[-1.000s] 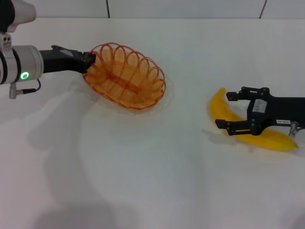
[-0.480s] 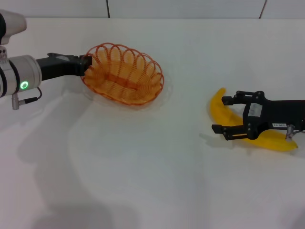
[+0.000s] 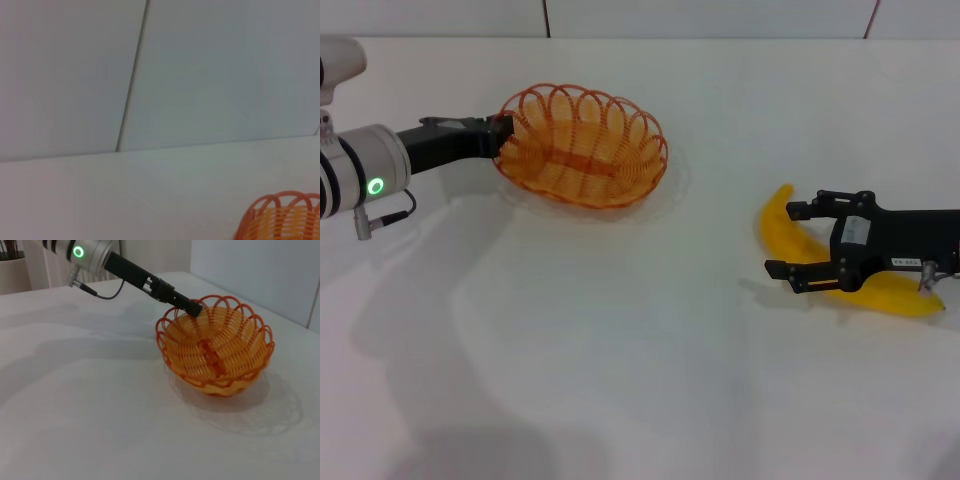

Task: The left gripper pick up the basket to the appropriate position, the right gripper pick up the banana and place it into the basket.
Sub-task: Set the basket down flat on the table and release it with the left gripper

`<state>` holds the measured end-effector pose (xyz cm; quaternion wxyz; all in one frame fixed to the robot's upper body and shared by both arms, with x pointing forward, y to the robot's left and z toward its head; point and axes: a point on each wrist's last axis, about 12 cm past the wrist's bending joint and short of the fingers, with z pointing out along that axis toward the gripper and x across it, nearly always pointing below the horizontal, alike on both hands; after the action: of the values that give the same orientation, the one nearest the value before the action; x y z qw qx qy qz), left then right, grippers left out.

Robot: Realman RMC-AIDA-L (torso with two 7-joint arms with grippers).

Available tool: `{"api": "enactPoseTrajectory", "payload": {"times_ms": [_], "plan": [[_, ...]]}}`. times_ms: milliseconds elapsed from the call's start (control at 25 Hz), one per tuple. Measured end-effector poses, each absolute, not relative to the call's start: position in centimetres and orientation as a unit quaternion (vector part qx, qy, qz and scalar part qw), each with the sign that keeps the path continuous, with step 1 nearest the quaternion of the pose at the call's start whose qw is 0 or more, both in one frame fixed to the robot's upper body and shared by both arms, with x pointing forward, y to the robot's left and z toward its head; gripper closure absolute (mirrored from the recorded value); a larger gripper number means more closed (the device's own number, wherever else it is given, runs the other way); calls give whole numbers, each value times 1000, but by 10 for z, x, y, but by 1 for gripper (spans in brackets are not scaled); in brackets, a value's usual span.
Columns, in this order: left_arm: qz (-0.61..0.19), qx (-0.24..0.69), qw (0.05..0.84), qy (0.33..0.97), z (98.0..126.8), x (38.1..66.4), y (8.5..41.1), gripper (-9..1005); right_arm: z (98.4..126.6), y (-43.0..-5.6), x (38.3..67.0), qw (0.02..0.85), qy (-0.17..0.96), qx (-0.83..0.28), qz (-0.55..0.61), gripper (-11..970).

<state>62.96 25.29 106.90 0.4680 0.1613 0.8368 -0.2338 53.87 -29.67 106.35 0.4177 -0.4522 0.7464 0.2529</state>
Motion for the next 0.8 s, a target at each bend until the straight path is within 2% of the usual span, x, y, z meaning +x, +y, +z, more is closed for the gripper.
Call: {"api": "enactPoseTrajectory", "payload": {"times_ms": [800], "plan": [[-247,141,452,845,1056,621,252,936,1062,-293,540,416,744,-456,256,79]]}}
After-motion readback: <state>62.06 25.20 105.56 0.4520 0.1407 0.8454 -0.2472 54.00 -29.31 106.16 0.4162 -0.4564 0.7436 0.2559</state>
